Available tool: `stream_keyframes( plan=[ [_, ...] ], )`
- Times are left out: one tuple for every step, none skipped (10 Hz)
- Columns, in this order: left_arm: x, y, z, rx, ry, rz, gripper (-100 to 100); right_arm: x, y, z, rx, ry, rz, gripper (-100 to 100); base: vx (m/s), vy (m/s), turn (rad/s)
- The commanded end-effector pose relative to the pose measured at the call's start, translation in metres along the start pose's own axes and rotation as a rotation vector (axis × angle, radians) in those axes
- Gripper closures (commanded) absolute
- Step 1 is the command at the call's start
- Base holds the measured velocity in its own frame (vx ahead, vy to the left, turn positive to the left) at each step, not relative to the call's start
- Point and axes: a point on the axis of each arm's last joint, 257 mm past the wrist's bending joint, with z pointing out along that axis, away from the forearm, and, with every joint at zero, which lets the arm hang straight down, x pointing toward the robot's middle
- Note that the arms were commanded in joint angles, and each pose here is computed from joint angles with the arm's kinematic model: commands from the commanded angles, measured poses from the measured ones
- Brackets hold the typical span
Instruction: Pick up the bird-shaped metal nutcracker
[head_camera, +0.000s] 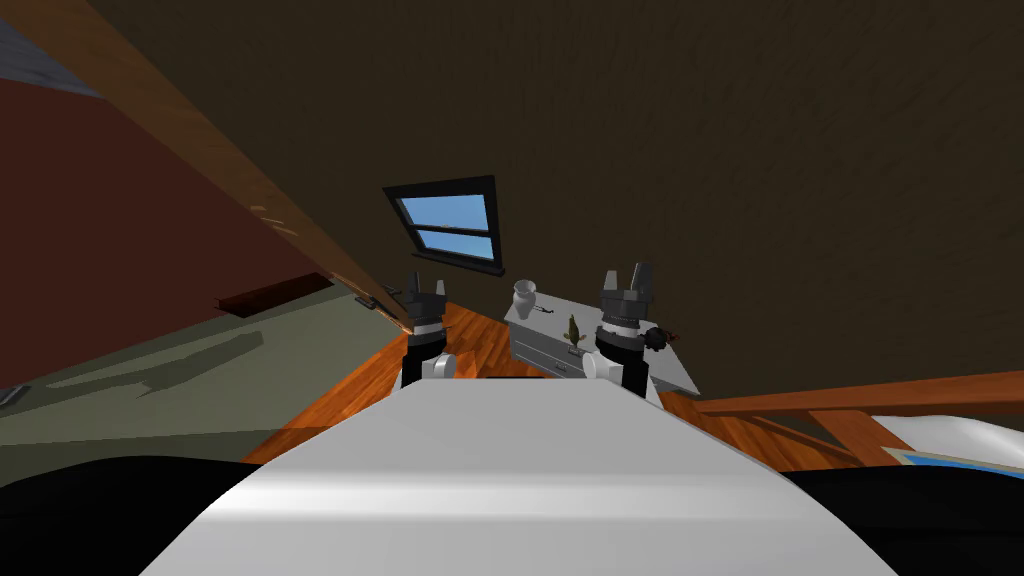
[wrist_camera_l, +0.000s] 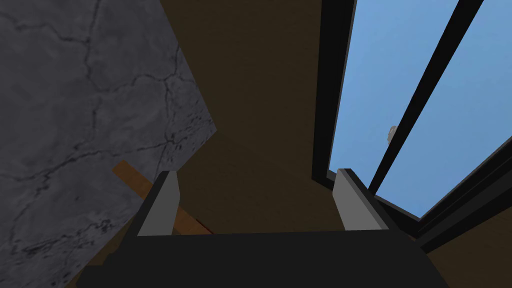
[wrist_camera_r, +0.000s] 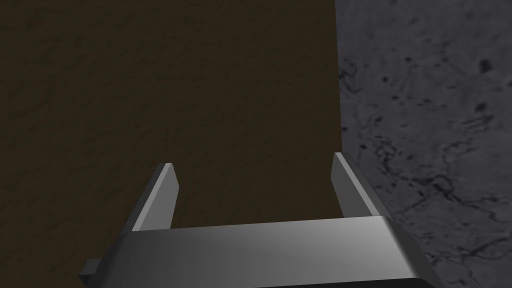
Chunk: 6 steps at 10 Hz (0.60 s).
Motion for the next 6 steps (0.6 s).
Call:
stream_keyframes(
  plan=[
    [0.000,0.000,0.000,0.000,0.000,0.000,0,0.013,-0.009,0.001,0.013,0.051,0.002,-100,-0.033,0.031,0.026],
    [0.000,0.000,0.000,0.000,0.000,0.000,0,0.021,-0.015,0.000,0.022,0.082,0.003,-100,-0.047,0.043,0.039],
    [0.000,0.000,0.000,0.000,0.000,0.000,0,0.031,-0.022,-0.001,0.034,0.120,0.004,-100,-0.045,0.048,0.033],
    [0.000,0.000,0.000,0.000,0.000,0.000,0,0.042,-0.031,-0.002,0.049,0.159,0.005,-100,-0.043,0.051,0.044],
    [0.000,0.000,0.000,0.000,0.000,0.000,0,0.054,-0.041,-0.005,0.065,0.202,0.005,-100,-0.046,0.050,0.057],
    [0.000,0.000,0.000,0.000,0.000,0.000,0,0.055,-0.041,-0.005,0.065,0.214,0.000,-100,-0.032,0.044,0.015]
  ],
)
